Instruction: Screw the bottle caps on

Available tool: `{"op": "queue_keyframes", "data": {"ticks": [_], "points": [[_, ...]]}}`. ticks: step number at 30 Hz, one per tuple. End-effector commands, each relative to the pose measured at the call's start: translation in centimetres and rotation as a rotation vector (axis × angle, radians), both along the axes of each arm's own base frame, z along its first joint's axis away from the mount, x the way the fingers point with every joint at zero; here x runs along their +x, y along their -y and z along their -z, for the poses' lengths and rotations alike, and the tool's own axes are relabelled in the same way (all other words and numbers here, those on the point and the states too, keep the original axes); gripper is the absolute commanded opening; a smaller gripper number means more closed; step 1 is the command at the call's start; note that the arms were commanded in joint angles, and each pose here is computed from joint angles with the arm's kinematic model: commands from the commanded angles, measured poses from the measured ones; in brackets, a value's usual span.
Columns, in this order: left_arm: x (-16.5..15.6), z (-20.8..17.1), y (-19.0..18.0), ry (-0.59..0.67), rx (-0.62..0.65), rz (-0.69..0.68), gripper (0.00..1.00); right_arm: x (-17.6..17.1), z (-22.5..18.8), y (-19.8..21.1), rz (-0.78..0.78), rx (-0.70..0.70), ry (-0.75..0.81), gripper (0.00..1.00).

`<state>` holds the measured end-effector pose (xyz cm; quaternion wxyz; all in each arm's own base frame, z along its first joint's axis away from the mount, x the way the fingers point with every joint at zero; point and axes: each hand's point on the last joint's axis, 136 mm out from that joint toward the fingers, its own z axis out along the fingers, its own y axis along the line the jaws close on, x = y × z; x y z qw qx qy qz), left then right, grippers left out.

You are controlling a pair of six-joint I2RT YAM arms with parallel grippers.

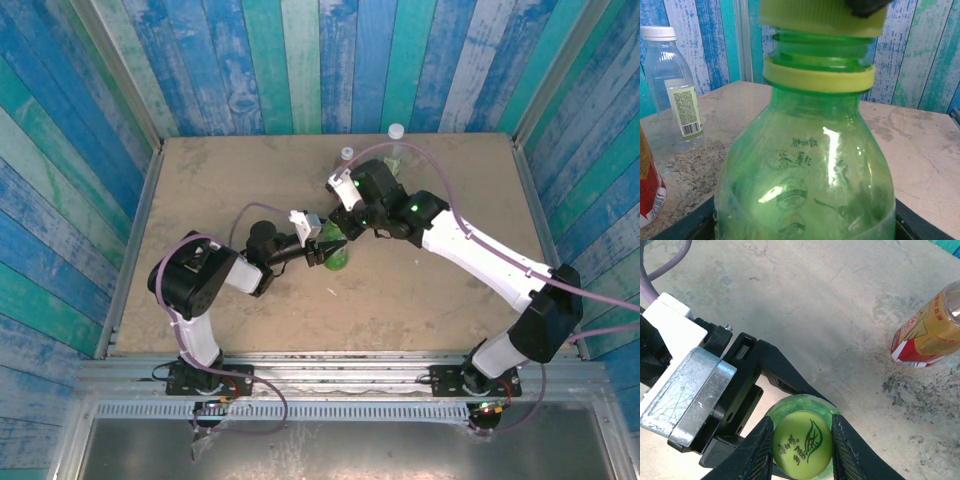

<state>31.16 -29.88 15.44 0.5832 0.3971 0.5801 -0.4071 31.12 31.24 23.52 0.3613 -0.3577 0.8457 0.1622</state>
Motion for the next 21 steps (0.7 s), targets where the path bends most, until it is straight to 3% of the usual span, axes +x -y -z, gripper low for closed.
{"op": "queue_keyframes", "data": {"ticks": [1, 9, 21], "points": [[0.0, 2.9, 0.2, -0.060, 0.055, 0.009, 0.60, -0.9, 2.2, 0.7, -0.020, -0.077, -0.071, 0.31], [0.1, 2.9, 0.3, -0.065, 0.048, 0.013, 0.60, -0.6, 2.9, 1.7, 0.092, -0.041, -0.135, 0.32], [0.0, 2.9, 0.4, -0.066, 0.050, 0.016, 0.60, -0.6, 2.5, 0.9, 0.068, -0.016, -0.144, 0.36]]}}
